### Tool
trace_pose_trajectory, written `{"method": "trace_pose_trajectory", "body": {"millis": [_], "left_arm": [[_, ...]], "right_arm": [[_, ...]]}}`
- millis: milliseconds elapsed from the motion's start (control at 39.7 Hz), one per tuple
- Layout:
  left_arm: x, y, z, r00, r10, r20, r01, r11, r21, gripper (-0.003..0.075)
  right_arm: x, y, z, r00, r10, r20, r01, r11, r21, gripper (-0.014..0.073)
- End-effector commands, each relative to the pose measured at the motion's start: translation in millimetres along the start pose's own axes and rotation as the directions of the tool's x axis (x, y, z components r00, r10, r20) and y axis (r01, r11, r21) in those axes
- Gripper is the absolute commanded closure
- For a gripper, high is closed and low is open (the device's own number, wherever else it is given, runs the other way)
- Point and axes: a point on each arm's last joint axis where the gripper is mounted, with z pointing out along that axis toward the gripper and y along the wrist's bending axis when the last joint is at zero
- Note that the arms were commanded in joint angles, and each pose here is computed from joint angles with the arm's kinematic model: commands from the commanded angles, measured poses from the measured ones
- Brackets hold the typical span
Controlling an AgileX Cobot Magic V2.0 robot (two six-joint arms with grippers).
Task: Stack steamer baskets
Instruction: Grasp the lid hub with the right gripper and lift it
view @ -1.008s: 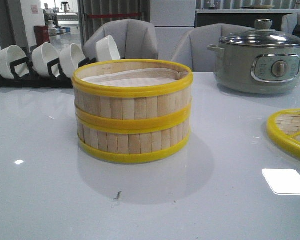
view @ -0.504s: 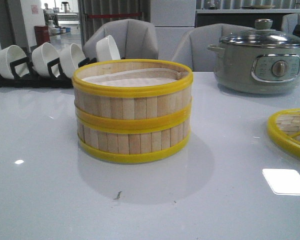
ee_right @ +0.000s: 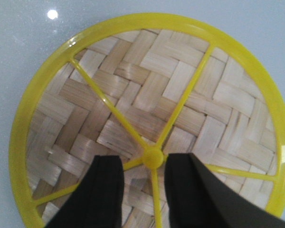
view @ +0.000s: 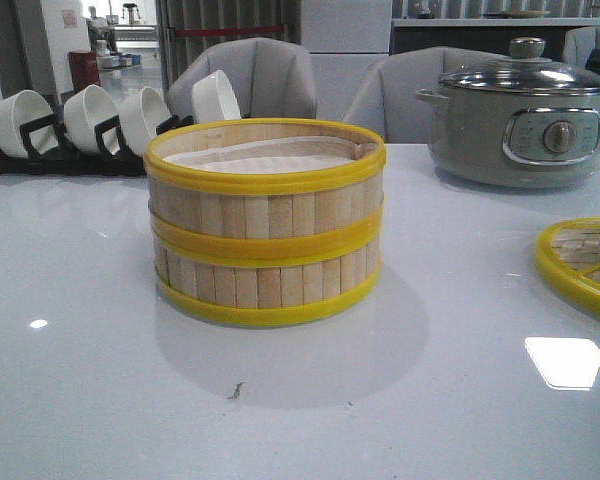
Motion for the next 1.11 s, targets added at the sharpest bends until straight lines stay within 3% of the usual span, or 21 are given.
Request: {"method": "trace_pose_trajectory", "body": {"millis": [0,554,655,806,1083], "left_arm": [[-17.1,-2.1,-4.2,0.993,-0.01,0.117,0.009,1.0,0.011,0.0636],[-17.1,-2.1,-4.2,0.993,-0.01,0.117,0.009,1.0,0.011,0.0636],[-17.1,-2.1,-4.2,0.993,-0.01,0.117,0.009,1.0,0.011,0.0636],[-17.3,-2.1,-4.2,0.993,-0.01,0.119,0.009,1.0,0.011,0.0636],[-17.4,-2.1,-4.2,0.993,-0.01,0.12,0.009,1.0,0.011,0.0637]], "right_arm": [[-17.7,-1.4,-13.4,0.996,-0.01,0.088,0.01,1.0,0.004,0.0255],[-14.2,-2.8,9.3,0.999,-0.03,0.037,0.029,0.999,0.019,0.0256],[-14.5,-2.8,9.3,0.999,-0.03,0.04,0.029,0.999,0.019,0.0343],[-15.9,-1.1,6.2,0.998,-0.033,0.048,0.032,0.999,0.017,0.0574],[-40.7,33.6,-43.2,0.981,-0.097,0.166,0.103,0.994,-0.029,0.0559]]}}
